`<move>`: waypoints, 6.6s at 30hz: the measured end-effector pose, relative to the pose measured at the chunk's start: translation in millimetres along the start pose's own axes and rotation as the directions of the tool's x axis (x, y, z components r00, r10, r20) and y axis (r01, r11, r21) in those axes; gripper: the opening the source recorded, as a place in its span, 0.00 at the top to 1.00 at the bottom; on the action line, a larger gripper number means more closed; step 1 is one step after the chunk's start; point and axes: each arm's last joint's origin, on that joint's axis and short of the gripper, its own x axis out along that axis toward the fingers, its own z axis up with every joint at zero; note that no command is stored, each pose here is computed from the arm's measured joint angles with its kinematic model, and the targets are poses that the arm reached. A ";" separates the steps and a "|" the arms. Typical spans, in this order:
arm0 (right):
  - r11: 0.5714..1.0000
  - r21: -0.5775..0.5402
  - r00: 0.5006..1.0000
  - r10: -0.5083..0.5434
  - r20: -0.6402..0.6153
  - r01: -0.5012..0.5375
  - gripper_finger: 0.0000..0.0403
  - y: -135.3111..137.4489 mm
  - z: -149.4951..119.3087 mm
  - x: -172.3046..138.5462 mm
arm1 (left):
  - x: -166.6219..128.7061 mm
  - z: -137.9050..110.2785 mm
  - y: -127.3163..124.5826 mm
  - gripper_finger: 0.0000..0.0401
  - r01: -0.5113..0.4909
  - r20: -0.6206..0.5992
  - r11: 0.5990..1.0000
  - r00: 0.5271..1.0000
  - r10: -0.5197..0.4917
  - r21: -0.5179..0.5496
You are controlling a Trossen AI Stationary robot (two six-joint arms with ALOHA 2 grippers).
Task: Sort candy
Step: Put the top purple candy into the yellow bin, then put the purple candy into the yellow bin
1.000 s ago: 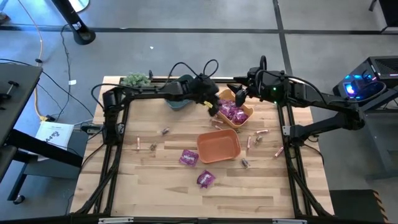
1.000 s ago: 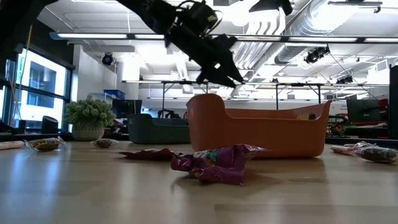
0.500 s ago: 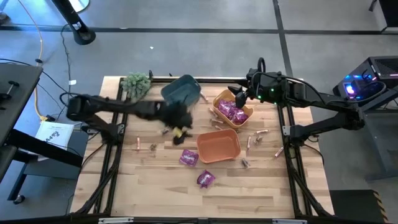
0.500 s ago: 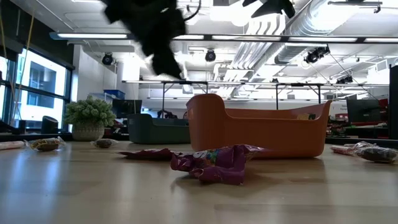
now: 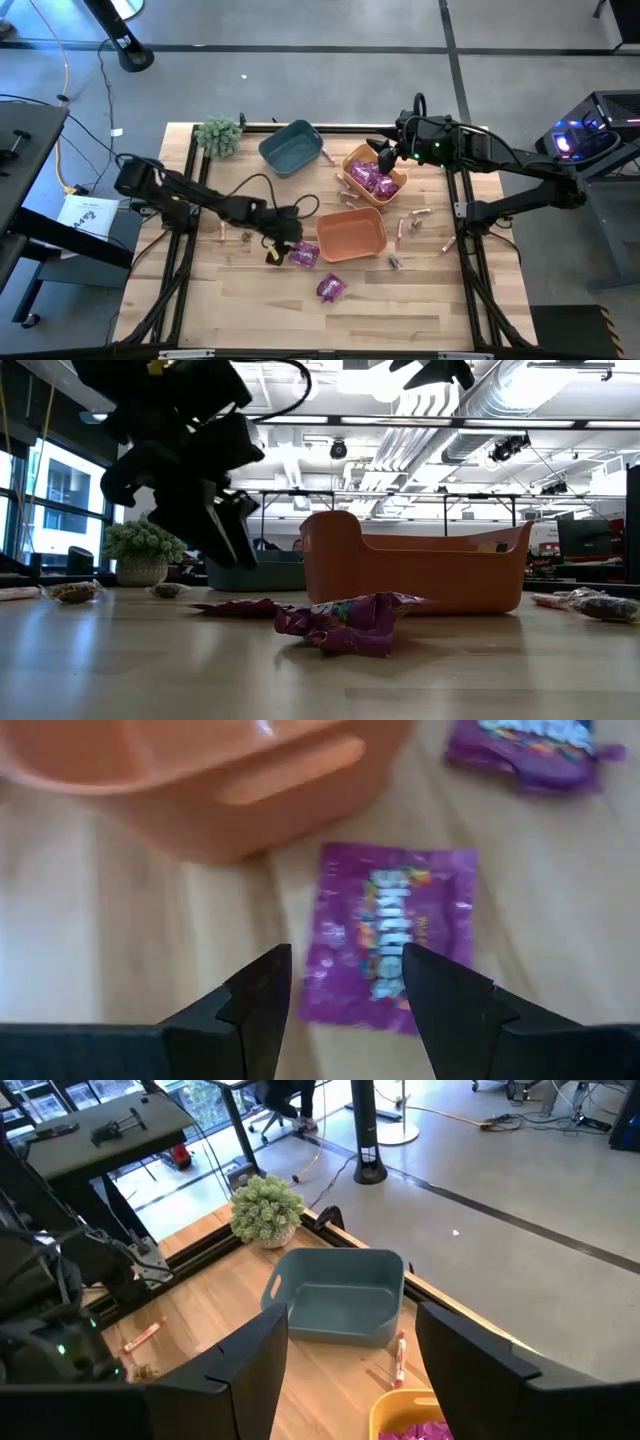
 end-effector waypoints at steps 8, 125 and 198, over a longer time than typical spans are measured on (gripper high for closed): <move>1.000 0.002 1.000 -0.002 -0.009 0.002 0.46 -0.3 -0.9 0.0 | 31.7 -14.0 0.0 0.54 0.020 -0.073 0.999 0.997 -0.022 -0.030; 0.977 -0.165 0.797 -0.205 -0.568 0.134 0.94 -37.6 -71.4 89.2 | -302.2 37.0 -11.6 1.00 0.139 0.934 0.927 -0.024 0.356 -0.349; 0.506 -0.746 0.801 -0.163 -0.575 -0.433 0.96 159.3 -121.7 75.7 | -214.6 40.8 9.9 0.48 -0.106 0.679 0.814 0.496 0.542 -0.572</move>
